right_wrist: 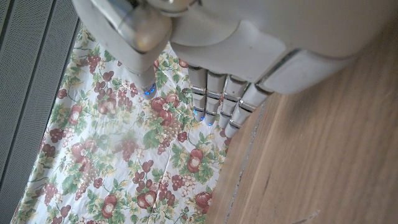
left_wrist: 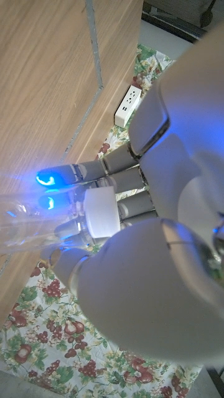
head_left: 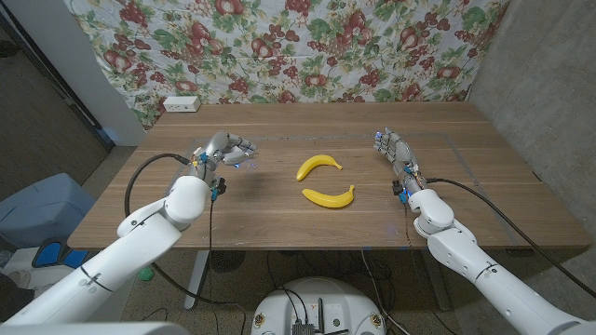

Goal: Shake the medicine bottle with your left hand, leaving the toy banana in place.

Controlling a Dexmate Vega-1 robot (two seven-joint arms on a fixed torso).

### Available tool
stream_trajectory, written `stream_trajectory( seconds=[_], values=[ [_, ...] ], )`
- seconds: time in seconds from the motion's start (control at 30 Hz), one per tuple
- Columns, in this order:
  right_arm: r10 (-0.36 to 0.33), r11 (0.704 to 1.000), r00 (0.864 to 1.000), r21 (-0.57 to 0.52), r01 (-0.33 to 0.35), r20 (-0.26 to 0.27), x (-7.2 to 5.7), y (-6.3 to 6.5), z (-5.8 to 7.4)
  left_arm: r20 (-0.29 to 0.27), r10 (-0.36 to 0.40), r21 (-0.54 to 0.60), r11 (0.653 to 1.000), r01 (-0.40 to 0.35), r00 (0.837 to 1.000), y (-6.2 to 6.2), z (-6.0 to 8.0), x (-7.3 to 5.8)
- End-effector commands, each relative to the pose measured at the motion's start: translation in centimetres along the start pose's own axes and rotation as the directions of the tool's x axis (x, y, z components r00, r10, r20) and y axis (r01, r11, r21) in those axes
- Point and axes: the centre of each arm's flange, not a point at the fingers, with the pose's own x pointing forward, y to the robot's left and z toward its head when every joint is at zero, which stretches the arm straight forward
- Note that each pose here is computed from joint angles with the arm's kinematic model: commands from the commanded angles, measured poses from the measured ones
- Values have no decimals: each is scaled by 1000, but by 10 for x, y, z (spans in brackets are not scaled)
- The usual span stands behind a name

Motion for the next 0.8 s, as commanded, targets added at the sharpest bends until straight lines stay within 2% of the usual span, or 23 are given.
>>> stream_trajectory(
  seconds=[0.03,0.13,0.17,0.27,0.4,0.5,0.57,0.67,0.7,0.73,0.8],
  values=[
    [-2,1000,1000,-1,2,2,-3,-3,-1,-17,-27,18,999,27,999,-5,0,-2],
    [-4,1000,1000,0,4,3,-3,-4,-1,6,38,3,999,-38,999,-5,0,-6],
    [-4,1000,1000,0,4,3,-3,-4,-1,7,39,3,999,-39,999,-5,0,-7],
    [-3,1000,1000,1,3,4,-4,-4,0,39,134,-23,991,-133,990,-6,0,-13],
    [-5,1000,1000,3,5,5,-5,-5,0,67,260,-64,965,-256,963,-7,-2,-21],
    [-6,1000,1000,4,6,5,-7,-5,0,66,320,-81,946,-315,945,-7,-2,-25],
    [-4,1000,1000,3,4,6,-7,-6,0,61,339,-83,939,-333,939,-7,-3,-27],
    [-3,1000,1000,4,3,7,-8,-6,0,67,383,-93,922,-377,921,-7,-3,-30],
    [-3,1000,1000,4,3,7,-8,-6,0,68,384,-93,921,-377,921,-7,-3,-30],
    [-2,1000,1000,4,2,8,-8,-6,0,67,420,-106,905,-412,905,-7,-3,-33],
    [-3,1000,1000,7,3,10,-8,-6,0,60,438,-109,896,-430,897,-6,-3,-35]
  ],
)
